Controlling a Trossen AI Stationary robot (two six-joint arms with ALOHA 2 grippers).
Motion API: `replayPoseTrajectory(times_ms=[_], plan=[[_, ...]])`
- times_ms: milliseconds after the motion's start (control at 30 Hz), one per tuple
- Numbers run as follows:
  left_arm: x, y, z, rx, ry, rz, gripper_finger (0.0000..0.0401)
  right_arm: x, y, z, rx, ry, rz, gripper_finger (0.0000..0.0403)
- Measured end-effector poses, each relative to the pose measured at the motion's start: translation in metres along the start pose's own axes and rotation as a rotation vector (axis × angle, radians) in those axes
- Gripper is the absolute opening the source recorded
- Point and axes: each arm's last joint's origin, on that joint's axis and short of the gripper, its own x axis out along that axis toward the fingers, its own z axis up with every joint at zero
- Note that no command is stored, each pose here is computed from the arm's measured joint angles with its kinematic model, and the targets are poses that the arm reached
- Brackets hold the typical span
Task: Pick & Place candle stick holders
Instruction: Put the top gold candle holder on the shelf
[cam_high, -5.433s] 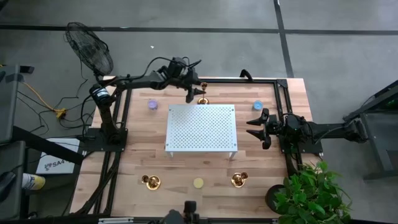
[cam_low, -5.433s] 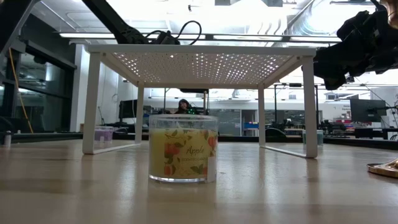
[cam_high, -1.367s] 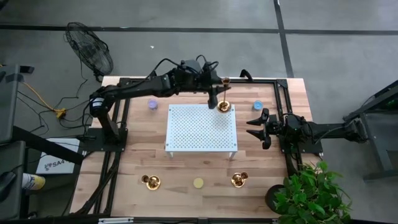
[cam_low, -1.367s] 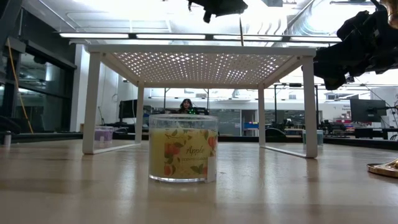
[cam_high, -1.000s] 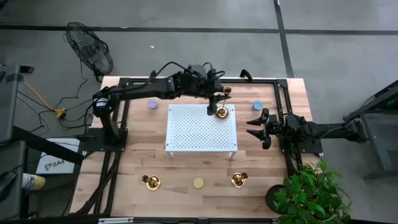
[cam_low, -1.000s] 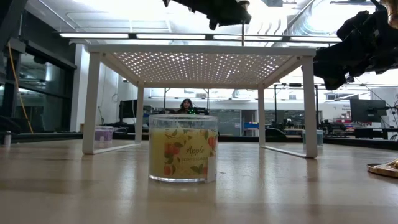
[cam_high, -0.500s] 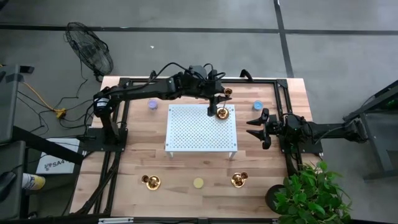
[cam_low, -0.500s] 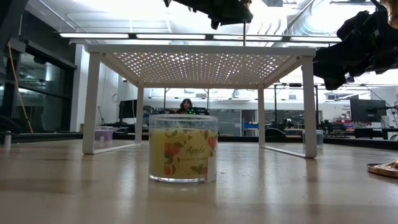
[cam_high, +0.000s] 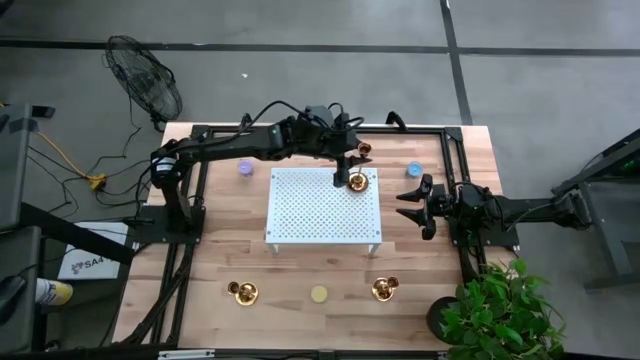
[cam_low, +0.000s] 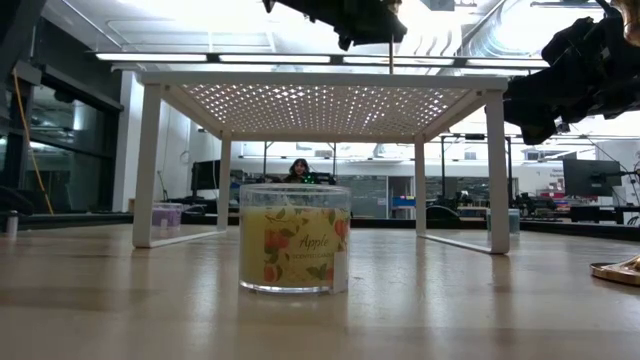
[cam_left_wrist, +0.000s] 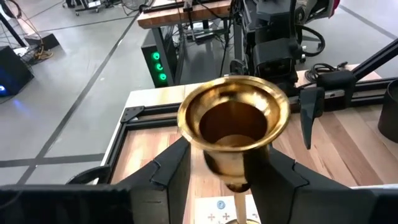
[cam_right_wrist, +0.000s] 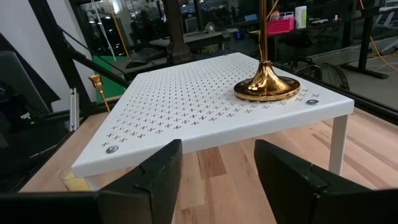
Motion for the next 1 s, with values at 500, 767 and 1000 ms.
replayPoseTrajectory(times_ms=[500,767,1000], plan=[[0.0,0.0,0.0,0.0,-0.001,-0.001,0.0203,0.0,0.0,0.0,0.0,0.0,0.0,0.0197],[-0.003,0.0,0.002,-0.002,0.002,-0.005,0.0295,0.0,0.0,0.0,0.0,-0.001,0.0,0.0197],[-0.014,-0.001,0.005,0.003,0.023,-0.016,0.0315,0.0,0.0,0.0,0.0,0.0,0.0,0.0197]])
